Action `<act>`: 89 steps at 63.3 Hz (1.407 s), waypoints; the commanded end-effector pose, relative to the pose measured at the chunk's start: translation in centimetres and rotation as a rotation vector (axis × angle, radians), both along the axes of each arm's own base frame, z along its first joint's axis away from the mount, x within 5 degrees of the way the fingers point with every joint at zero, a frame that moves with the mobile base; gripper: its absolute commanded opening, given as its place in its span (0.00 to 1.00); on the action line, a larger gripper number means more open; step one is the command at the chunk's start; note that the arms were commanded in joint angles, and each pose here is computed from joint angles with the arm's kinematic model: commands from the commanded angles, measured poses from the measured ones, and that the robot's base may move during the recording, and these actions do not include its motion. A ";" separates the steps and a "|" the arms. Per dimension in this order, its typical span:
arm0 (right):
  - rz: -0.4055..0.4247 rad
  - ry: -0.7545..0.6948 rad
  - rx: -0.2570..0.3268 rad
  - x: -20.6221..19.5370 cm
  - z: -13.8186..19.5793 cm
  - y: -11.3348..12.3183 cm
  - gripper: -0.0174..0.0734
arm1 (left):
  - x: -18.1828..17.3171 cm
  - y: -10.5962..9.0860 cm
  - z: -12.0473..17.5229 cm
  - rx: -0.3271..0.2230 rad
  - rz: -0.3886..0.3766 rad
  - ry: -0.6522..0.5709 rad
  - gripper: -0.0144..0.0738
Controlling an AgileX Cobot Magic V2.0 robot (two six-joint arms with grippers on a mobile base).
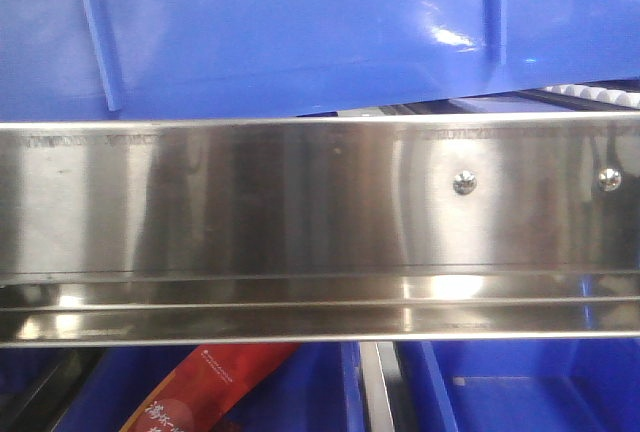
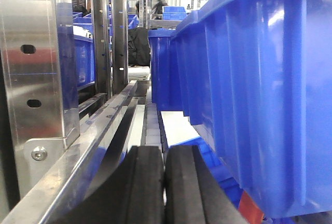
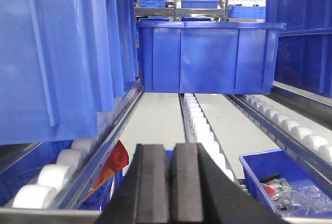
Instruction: Move blue bin to conveyor side
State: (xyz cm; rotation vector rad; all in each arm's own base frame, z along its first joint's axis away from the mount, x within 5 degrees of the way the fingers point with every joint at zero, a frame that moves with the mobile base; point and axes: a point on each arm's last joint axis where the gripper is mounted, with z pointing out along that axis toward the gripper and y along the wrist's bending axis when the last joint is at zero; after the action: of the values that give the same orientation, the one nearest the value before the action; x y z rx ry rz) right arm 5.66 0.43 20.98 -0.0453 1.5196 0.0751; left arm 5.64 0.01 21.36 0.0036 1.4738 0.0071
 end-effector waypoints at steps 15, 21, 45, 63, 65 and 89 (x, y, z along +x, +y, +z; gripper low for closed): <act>-0.004 -0.024 -0.010 0.0 0.2 0.0 0.11 | -0.1 0.0 0.3 -0.003 -0.002 -0.026 0.15; -0.004 -0.024 -0.010 0.0 0.2 0.0 0.11 | -0.1 0.0 0.3 -0.003 -0.002 -0.026 0.15; -0.004 -0.024 -0.010 0.0 0.2 0.0 0.11 | -0.1 0.0 0.4 -0.003 -0.003 -0.043 0.15; -0.001 -0.123 -0.002 -0.2 1.1 0.0 0.11 | -0.1 0.0 0.8 -0.003 -0.004 -0.085 0.15; -0.001 -0.137 -0.001 -0.2 1.2 0.0 0.11 | -0.2 0.0 1.0 -0.003 -0.005 -0.108 0.15; 0.001 -0.444 0.026 -2.5 8.7 -0.1 0.11 | -2.2 0.0 8.0 0.004 -0.003 -0.281 0.15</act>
State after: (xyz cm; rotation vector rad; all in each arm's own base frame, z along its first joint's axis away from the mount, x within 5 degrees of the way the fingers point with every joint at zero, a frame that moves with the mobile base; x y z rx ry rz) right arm 4.33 0.38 26.65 -0.0414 1.1599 0.0843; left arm 4.23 -0.02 27.21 0.0057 1.2340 0.0056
